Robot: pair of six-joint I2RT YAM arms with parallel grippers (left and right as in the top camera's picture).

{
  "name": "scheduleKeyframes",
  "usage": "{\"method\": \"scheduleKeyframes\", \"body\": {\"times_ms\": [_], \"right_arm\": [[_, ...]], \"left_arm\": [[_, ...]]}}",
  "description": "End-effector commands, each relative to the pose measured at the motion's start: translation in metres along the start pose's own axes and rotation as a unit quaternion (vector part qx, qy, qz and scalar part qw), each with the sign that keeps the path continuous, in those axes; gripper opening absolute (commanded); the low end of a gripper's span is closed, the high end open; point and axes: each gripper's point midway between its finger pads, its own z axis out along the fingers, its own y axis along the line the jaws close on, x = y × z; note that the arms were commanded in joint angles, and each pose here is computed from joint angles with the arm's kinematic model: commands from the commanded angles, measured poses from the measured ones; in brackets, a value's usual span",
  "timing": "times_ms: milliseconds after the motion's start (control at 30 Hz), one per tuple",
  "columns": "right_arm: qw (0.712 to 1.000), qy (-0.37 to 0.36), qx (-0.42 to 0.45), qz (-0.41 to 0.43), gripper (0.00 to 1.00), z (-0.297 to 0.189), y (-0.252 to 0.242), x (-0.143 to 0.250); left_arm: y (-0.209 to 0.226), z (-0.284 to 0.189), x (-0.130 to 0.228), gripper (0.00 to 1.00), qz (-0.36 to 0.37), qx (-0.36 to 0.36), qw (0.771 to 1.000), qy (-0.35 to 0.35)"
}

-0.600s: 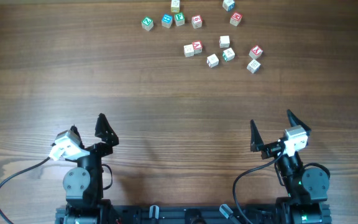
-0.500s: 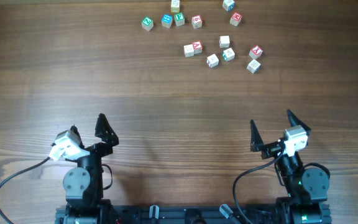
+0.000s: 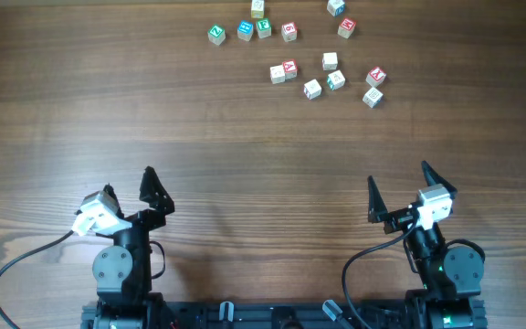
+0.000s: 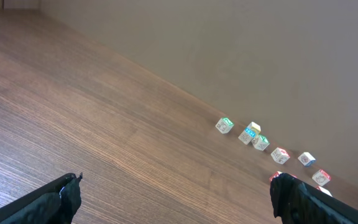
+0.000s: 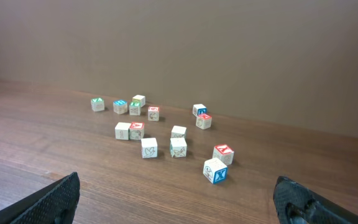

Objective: Form a circle

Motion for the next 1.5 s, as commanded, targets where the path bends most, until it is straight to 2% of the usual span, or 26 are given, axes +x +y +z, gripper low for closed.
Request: {"method": "scheduleKeyframes", "body": {"times_ms": [0, 967, 1100, 1200, 1300, 1467], "right_arm": [[1.0, -0.005, -0.001, -0.005, 1.0, -0.001, 0.0, -0.002], [1.0, -0.003, -0.001, -0.005, 0.99, 0.0, 0.0, -0.001], [1.0, -0.003, -0.001, -0.005, 1.0, 0.0, 0.0, -0.001], [1.0, -0.003, -0.001, -0.005, 1.0, 0.0, 0.0, -0.001], [1.0, -0.003, -0.001, -0.005, 1.0, 0.0, 0.0, -0.001], [1.0, -0.003, -0.001, -0.005, 1.0, 0.0, 0.0, -0.001]], "left_arm": [[0.001, 0.0, 0.001, 1.0, 0.008, 0.0, 1.0, 0.0], [0.001, 0.0, 0.001, 1.0, 0.008, 0.0, 1.0, 0.0], [0.002, 0.001, 0.001, 1.0, 0.111, -0.003, 0.994, 0.0], [-0.008, 0.0, -0.009, 1.0, 0.117, 0.018, 0.993, -0.021], [-0.033, -0.002, -0.005, 1.0, 0.108, 0.09, 0.99, -0.011], [-0.047, -0.007, -0.019, 1.0, 0.071, 0.119, 0.99, -0.024]]}}
